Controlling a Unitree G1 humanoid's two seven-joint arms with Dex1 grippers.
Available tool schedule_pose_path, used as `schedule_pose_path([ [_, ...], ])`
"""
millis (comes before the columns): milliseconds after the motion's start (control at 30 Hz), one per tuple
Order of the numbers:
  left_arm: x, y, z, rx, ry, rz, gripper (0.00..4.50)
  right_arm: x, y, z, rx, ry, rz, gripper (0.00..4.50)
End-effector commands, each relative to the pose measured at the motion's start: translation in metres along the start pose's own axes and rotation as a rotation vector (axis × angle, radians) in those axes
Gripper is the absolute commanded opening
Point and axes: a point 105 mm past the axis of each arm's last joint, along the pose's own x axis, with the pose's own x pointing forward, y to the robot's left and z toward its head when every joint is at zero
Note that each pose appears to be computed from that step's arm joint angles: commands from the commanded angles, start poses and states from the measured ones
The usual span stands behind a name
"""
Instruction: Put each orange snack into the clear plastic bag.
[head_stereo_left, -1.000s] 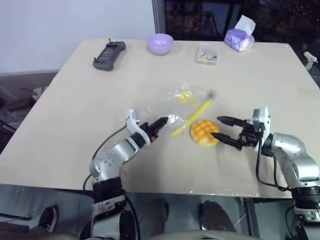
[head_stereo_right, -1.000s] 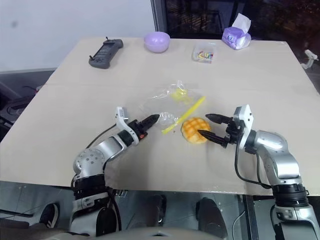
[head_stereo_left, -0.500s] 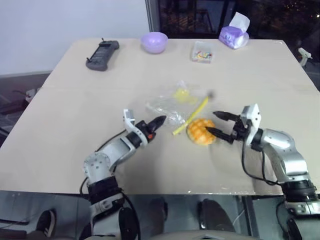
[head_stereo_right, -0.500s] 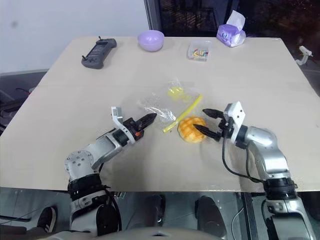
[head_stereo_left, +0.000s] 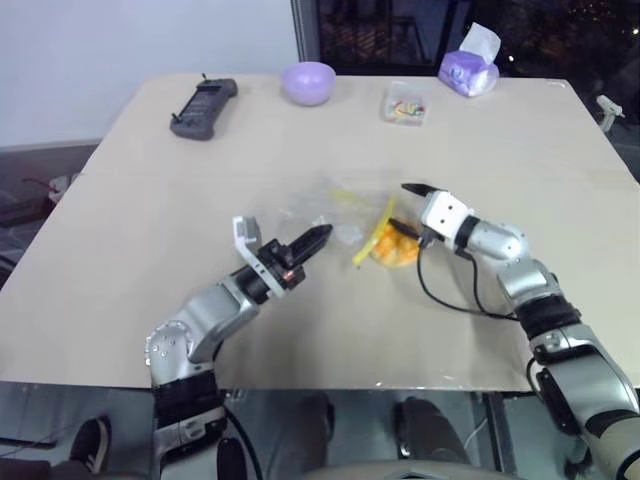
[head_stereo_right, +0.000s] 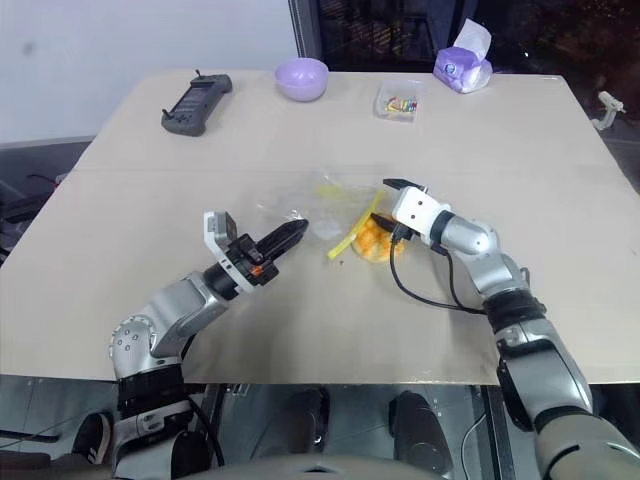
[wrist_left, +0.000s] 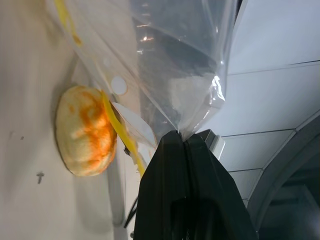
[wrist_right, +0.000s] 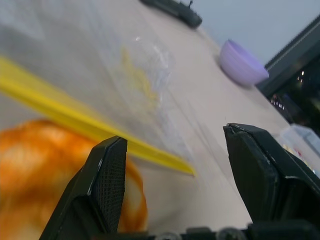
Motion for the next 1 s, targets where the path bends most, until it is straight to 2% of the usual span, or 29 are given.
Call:
schedule_pose_path([
  [33,-0.002,-0.015,-0.003,0.021,0.002,-0.049,0.00,0.005,-0.002,0.019,-0.042,-0.092,0.017,1.54],
  [67,-0.003,-0.016,-0.004,0.020,0.003,-0.052,0.00,0.005,0.000,0.021,-0.046,-0.103,0.026,1.08],
  [100,-0.003,-0.017,-0.005,0.019,0.006,-0.055,0.00,0.006,0.002,0.023,-0.049,-0.110,0.034,0.89],
  [167,-0.003,-0.017,-0.006,0.018,0.012,-0.057,0.00,0.007,0.004,0.025,-0.050,-0.121,0.041,0.03],
  [367,-0.002,-0.018,-0.006,0.025,0.014,-0.053,0.00,0.008,0.005,0.027,-0.059,-0.129,0.049,0.03],
  [533,-0.004,-0.005,0.007,0.225,-0.063,0.040,0.00,0.010,0.000,0.029,-0.068,-0.121,0.013,0.03],
  [633,-0.006,-0.003,0.009,0.265,-0.062,0.045,0.79,0.013,-0.001,0.032,-0.071,-0.127,0.003,0.00],
  [733,-0.011,0.007,0.007,0.348,-0.008,0.137,2.12,0.015,-0.004,0.033,-0.074,-0.117,-0.021,0.00],
  [800,-0.016,-0.001,0.004,0.423,0.037,0.109,2.12,0.017,-0.008,0.032,-0.073,-0.099,-0.043,0.00],
  [900,-0.029,-0.041,0.007,0.593,0.047,-0.058,2.12,0.025,-0.018,0.029,-0.036,-0.041,-0.106,0.00],
  [1000,-0.031,-0.066,0.006,0.735,0.088,-0.155,2.12,0.033,-0.026,0.035,-0.039,-0.017,-0.167,0.00],
])
